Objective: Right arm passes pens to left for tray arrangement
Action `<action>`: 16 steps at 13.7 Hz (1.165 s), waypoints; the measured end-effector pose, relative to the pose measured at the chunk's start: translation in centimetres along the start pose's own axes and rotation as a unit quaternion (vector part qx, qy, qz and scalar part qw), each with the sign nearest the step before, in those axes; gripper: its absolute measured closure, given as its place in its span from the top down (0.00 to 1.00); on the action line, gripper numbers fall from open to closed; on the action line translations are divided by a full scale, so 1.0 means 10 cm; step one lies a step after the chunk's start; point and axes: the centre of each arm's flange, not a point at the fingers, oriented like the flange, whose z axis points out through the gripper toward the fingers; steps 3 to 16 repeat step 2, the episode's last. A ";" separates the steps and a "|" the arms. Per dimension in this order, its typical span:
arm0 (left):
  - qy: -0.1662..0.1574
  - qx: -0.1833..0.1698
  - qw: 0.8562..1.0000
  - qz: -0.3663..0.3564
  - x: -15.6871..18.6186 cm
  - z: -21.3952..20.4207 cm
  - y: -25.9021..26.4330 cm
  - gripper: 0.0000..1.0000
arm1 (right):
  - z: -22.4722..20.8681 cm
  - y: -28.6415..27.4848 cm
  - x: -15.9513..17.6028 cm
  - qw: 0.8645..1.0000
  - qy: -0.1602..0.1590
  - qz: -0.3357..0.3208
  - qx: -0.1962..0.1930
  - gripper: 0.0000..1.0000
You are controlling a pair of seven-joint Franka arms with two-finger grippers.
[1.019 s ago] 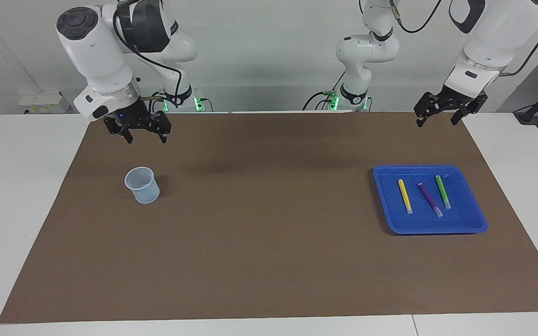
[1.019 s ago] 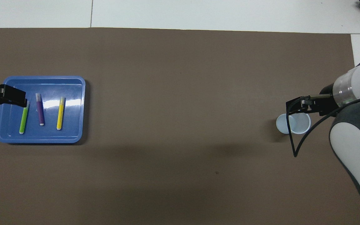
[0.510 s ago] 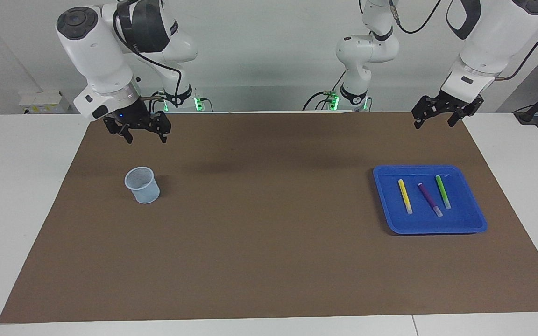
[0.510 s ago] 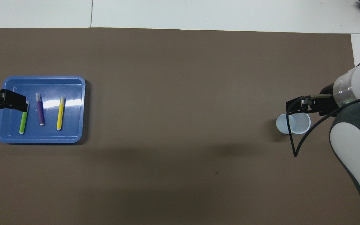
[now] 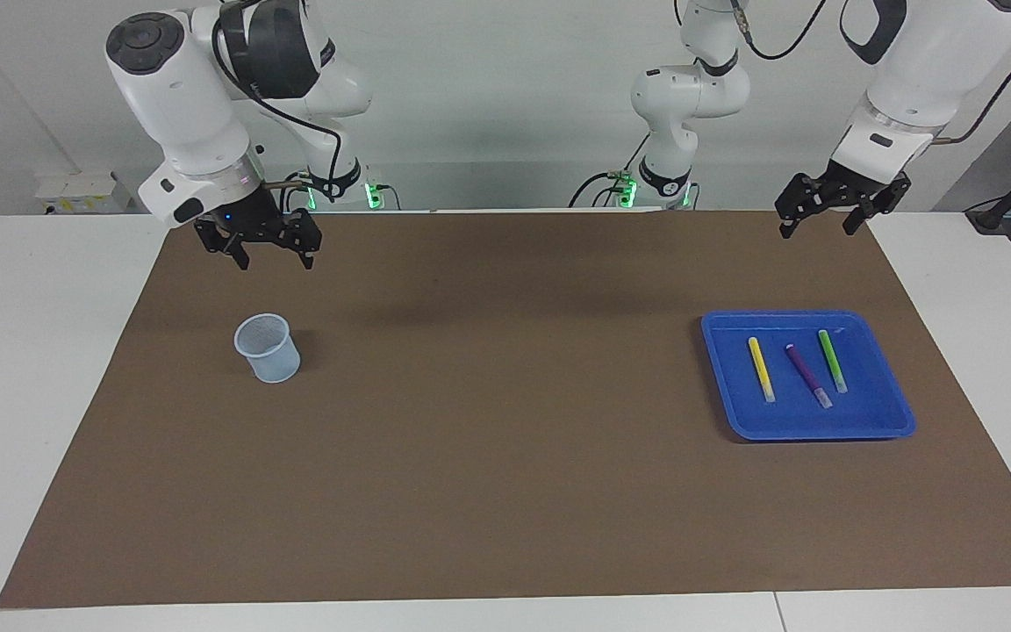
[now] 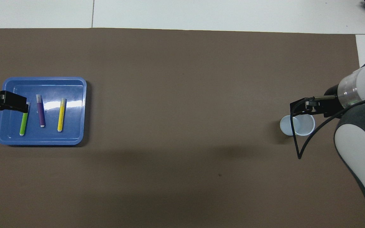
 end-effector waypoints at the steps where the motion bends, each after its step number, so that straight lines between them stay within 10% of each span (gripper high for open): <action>1: 0.000 0.000 1.000 0.000 0.00 0.00 0.00 1.00 | 0.00 0.00 0.00 1.000 0.000 0.000 0.000 1.00; 16: 0.000 0.000 1.000 0.000 0.00 0.00 0.00 1.00 | 0.00 0.00 0.00 1.000 0.000 0.000 0.000 1.00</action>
